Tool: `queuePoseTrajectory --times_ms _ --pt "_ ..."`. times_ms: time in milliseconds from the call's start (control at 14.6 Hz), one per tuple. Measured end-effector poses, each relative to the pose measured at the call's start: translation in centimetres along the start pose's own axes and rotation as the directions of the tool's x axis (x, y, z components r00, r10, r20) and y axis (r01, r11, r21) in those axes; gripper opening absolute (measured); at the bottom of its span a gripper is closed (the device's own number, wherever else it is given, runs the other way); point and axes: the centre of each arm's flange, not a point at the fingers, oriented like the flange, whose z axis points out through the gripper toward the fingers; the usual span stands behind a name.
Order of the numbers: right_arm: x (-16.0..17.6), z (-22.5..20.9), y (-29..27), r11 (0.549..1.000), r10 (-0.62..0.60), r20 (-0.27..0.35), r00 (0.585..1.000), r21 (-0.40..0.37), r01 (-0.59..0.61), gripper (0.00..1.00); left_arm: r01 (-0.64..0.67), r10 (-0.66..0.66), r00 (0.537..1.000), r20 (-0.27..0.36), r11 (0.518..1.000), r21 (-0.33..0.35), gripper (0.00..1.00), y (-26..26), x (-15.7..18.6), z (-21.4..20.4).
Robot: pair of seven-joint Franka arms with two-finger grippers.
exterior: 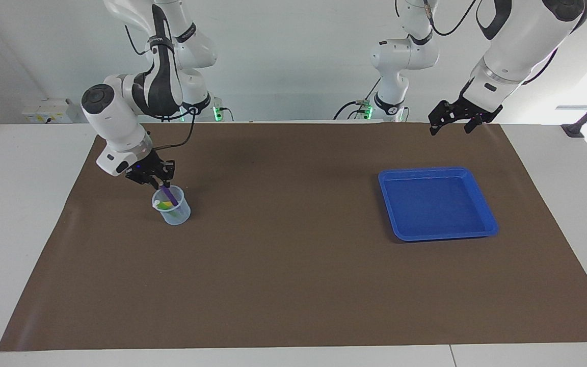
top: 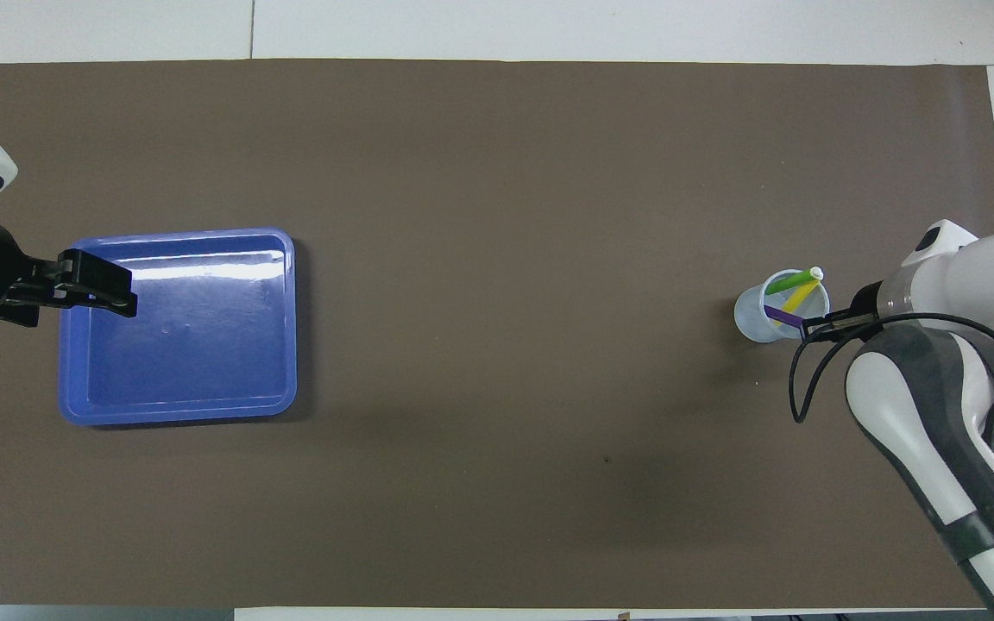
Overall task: Right arm passes pens to left for tray arrangement
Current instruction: 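Grasp the purple pen in the cup with the right gripper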
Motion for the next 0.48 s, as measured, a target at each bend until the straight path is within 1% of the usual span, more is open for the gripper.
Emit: queuePoseTrajectory --times_ms 69,481 --pt "0.00 -0.06 -0.07 1.000 -0.001 -0.002 1.000 0.001 0.001 0.18 0.000 0.000 1.000 0.000 1.000 0.000 1.00 0.00 0.00 0.00" --pt "0.03 -0.04 -0.41 1.000 0.005 -0.003 1.000 0.018 -0.005 0.18 0.001 -0.001 1.000 0.017 1.000 0.002 1.00 -0.04 -0.11 0.37"
